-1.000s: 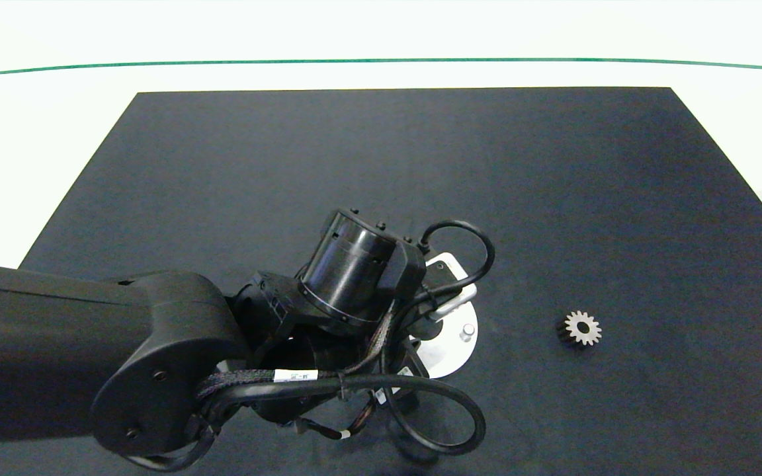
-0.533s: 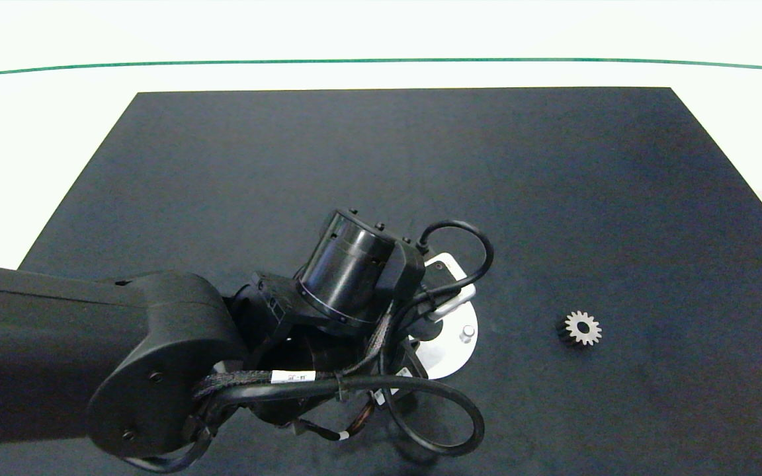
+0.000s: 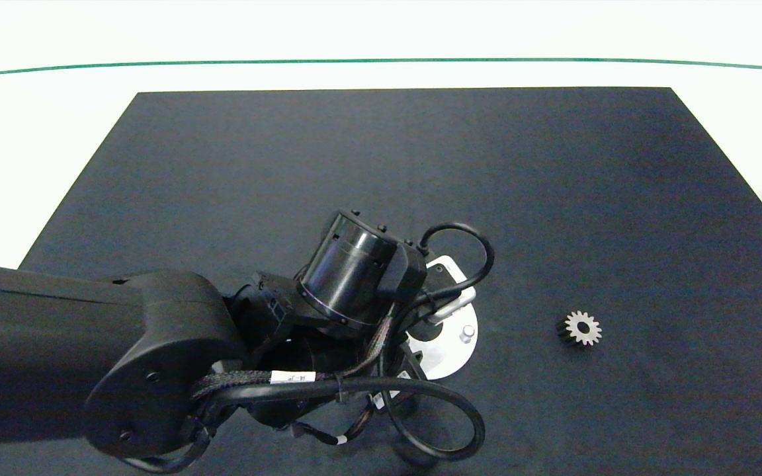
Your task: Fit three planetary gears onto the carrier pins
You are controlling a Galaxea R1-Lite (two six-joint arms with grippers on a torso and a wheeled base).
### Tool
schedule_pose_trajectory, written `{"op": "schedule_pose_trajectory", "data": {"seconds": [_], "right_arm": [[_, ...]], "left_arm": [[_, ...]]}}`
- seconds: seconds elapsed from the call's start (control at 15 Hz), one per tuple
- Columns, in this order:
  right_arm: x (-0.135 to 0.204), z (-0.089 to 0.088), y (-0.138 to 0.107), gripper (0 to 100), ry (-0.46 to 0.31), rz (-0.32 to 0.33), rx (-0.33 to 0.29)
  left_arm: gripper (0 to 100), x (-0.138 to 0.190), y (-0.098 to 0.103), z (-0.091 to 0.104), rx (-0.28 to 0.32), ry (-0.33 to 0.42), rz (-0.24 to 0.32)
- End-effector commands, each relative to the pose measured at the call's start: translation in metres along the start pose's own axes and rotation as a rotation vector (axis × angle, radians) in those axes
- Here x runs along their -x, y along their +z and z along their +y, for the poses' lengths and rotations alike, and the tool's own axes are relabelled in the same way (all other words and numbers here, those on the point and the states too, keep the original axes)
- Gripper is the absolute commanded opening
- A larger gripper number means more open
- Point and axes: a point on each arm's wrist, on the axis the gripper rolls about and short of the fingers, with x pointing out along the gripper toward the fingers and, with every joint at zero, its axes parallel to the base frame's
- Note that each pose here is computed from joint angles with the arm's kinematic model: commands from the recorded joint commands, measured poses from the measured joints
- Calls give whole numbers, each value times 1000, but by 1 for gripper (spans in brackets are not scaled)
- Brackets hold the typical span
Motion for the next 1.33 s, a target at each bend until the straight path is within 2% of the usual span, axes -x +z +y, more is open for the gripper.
{"op": "schedule_pose_trajectory", "data": {"seconds": [0.07,0.2,0.27,0.4,0.47,0.6,0.87,1.33], "right_arm": [[-2,0,0,100,3,10,1],[-2,0,0,100,3,10,1],[-2,0,0,100,3,10,1],[-1,0,0,100,2,9,1],[-1,0,0,100,1,7,1],[-1,0,1,100,1,4,1],[0,0,1,100,-3,0,1],[1,-1,2,100,-4,-5,1]], "left_arm": [[100,13,7,8,2,8,-9],[100,25,15,16,16,7,-1],[100,28,20,21,33,17,-18],[100,27,21,45,76,76,-23],[100,27,22,50,83,86,-20],[100,20,15,60,100,102,18],[100,9,4,76,127,129,59],[100,-12,-10,98,153,110,87]]}}
